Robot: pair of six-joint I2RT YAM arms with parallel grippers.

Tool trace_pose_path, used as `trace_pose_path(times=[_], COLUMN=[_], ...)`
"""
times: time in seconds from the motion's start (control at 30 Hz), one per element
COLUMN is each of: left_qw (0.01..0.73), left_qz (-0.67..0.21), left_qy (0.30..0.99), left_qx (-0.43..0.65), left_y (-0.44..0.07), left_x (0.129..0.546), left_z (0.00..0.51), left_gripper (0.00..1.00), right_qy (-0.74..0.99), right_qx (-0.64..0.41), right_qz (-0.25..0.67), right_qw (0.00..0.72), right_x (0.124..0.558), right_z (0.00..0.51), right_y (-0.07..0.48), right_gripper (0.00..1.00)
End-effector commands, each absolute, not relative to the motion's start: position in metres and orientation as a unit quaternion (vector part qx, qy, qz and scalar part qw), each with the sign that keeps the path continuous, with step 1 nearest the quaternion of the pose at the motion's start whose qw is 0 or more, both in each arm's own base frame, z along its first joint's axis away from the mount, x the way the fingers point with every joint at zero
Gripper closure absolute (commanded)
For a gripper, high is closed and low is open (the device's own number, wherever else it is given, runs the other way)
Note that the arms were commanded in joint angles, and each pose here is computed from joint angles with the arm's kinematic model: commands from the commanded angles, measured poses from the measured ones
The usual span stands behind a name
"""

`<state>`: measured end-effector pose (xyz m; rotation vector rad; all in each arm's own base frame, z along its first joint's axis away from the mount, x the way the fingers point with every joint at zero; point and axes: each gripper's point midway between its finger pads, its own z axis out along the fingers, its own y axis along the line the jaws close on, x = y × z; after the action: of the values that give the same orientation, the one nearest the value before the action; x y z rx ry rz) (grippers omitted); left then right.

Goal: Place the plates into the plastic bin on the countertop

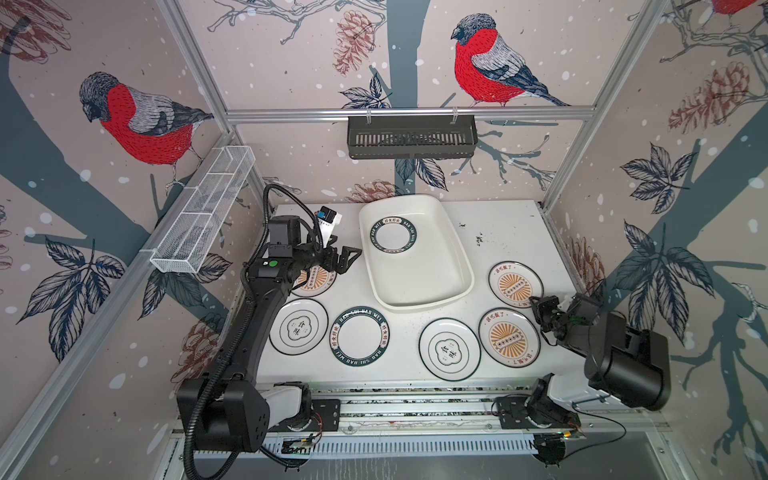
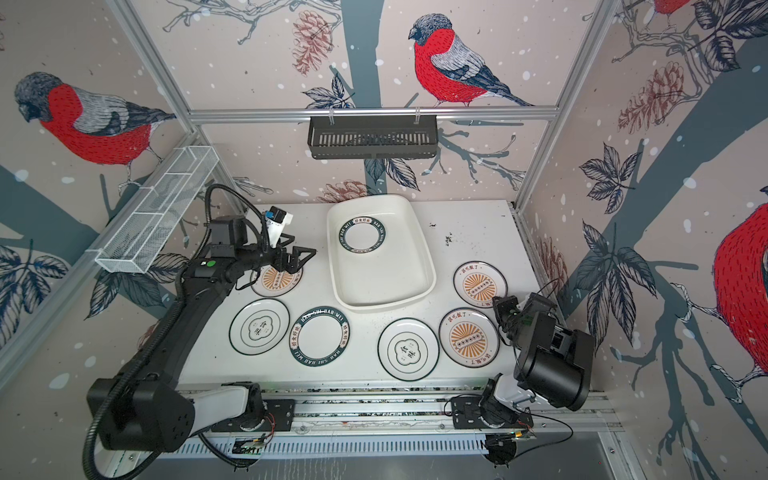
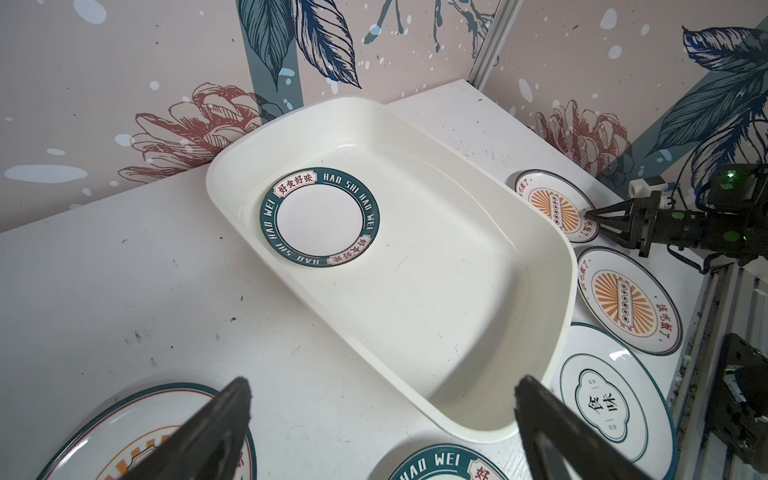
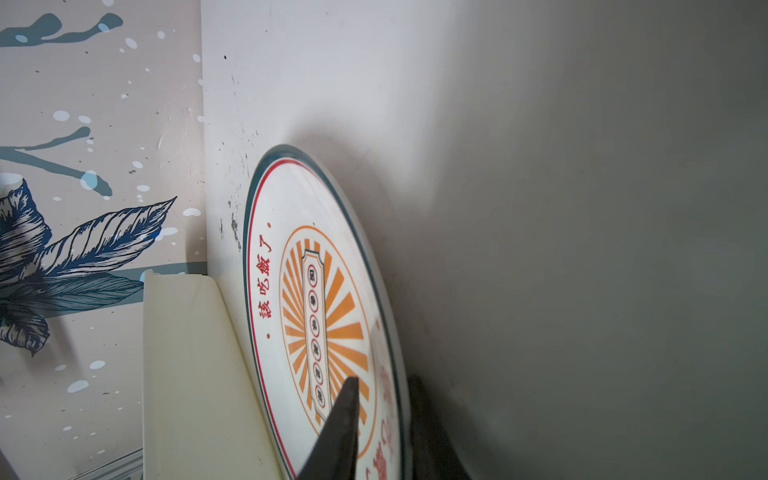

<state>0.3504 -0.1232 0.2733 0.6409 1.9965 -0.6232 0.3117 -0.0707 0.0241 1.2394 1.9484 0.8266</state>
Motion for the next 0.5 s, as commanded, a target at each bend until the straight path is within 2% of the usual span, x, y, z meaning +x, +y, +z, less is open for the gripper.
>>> trace_pose_path(times=[0.0,0.47], left_qw=[0.469,0.47], left_qz=[-0.248,-0.247], left_qy=[0.805,0.805], left_qx=[0.266,0.266], left_y=[-0.1235,-0.1242], left_x=[0.354,0.356], left_z=[0.2772,0.2811], left_gripper=[0.02,0.02], right_qy=[0.747,0.741], right_qx=[0.494,0.492], right_qz=[0.313,0.324], right_qw=[0.318,0.321], right_x=[0.3066,0.3116], right_z=[0.0134,0.0127], right_y=[-0.0702,-0.0699], right_gripper=[0.8,0.91])
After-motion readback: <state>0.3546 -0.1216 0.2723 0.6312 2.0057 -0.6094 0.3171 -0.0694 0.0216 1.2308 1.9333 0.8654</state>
